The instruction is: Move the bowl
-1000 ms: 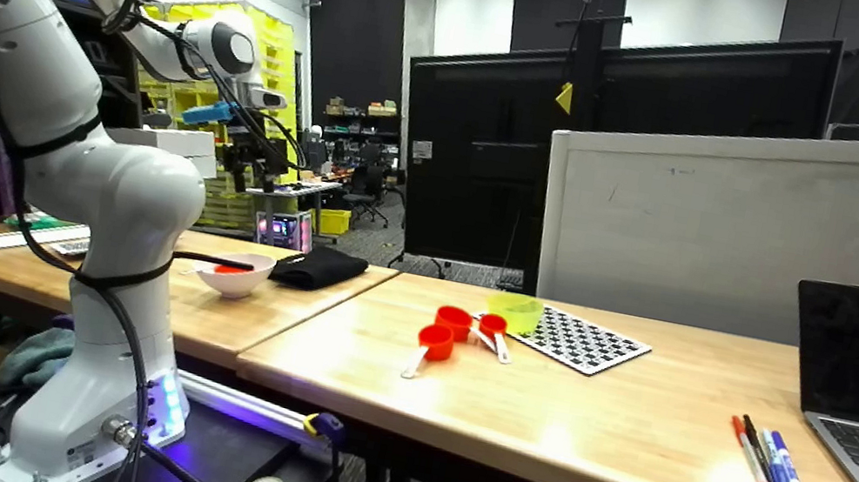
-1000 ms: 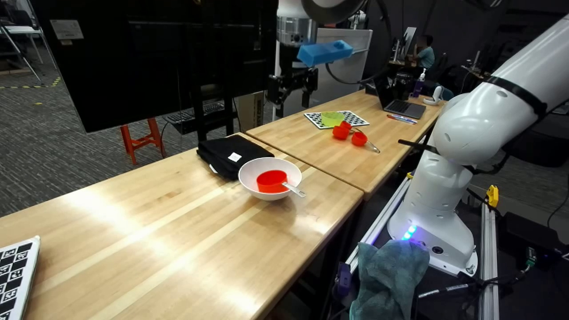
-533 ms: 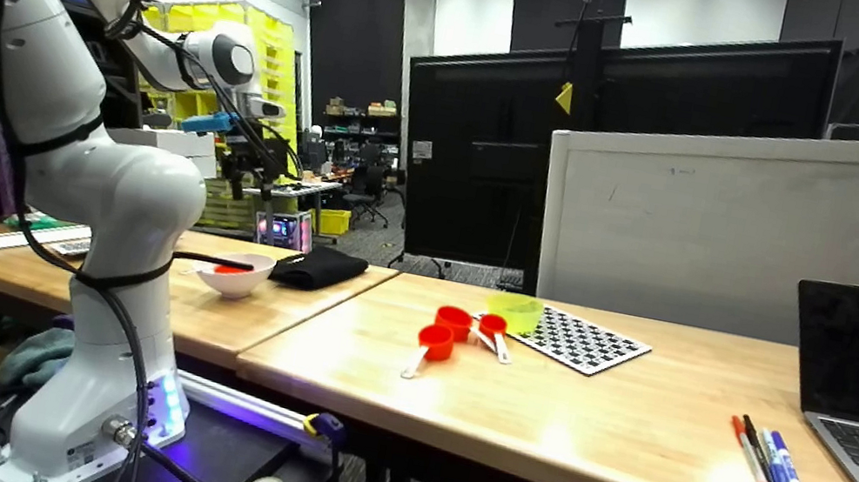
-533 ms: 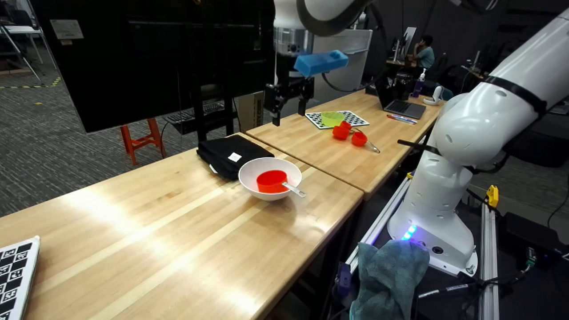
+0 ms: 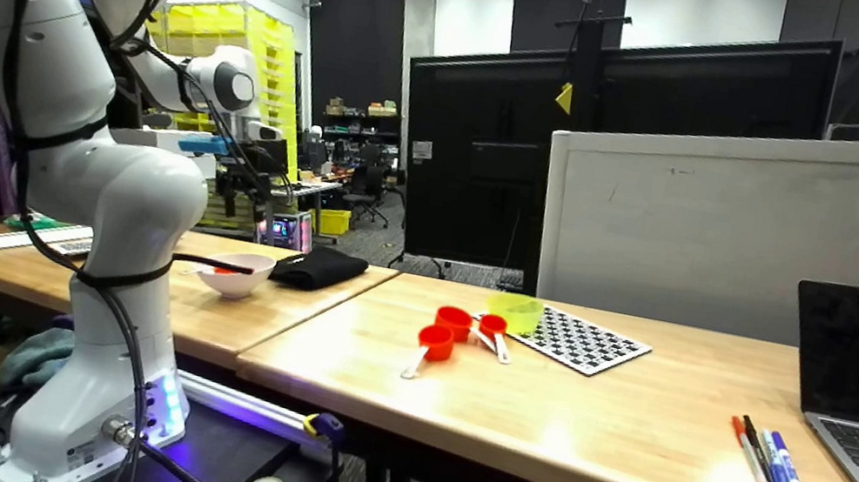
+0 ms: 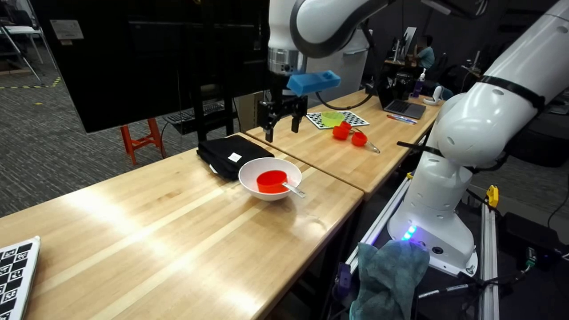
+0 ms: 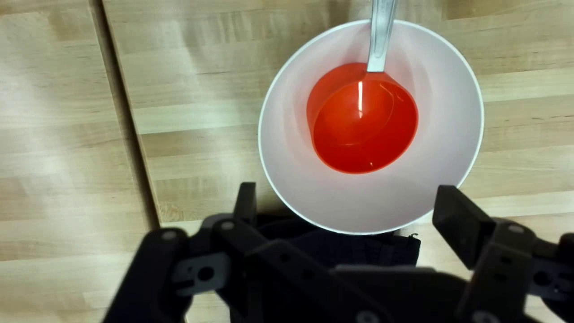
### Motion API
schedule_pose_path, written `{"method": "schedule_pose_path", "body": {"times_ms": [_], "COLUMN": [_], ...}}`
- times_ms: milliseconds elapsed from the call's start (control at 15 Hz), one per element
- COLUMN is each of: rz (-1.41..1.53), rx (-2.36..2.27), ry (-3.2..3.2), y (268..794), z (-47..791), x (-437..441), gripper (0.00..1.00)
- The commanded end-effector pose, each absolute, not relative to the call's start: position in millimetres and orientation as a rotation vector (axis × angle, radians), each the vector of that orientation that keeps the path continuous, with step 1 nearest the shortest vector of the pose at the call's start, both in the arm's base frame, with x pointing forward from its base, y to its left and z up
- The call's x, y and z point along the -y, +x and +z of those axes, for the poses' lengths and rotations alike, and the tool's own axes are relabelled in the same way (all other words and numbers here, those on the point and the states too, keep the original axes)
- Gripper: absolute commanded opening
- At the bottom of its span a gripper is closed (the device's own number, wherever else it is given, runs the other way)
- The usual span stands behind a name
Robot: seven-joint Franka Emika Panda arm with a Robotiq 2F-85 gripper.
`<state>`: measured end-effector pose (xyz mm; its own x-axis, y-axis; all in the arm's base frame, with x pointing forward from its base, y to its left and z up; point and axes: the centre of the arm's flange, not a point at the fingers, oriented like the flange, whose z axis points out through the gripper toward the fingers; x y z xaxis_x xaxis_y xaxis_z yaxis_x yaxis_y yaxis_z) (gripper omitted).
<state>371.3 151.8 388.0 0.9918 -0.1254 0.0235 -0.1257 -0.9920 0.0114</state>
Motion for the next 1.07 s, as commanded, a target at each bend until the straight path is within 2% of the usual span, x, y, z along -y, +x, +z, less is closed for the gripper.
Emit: {"method": "schedule_pose_path", "body": {"times_ms": [0,1000], "rz": [0.03,-0.17], "rx": [0.214,0.397], "ry": [3.158,3.11], "y": [371,349], "z": [369,314], "x": [-151,-171], "gripper": [1.0,1.0]}}
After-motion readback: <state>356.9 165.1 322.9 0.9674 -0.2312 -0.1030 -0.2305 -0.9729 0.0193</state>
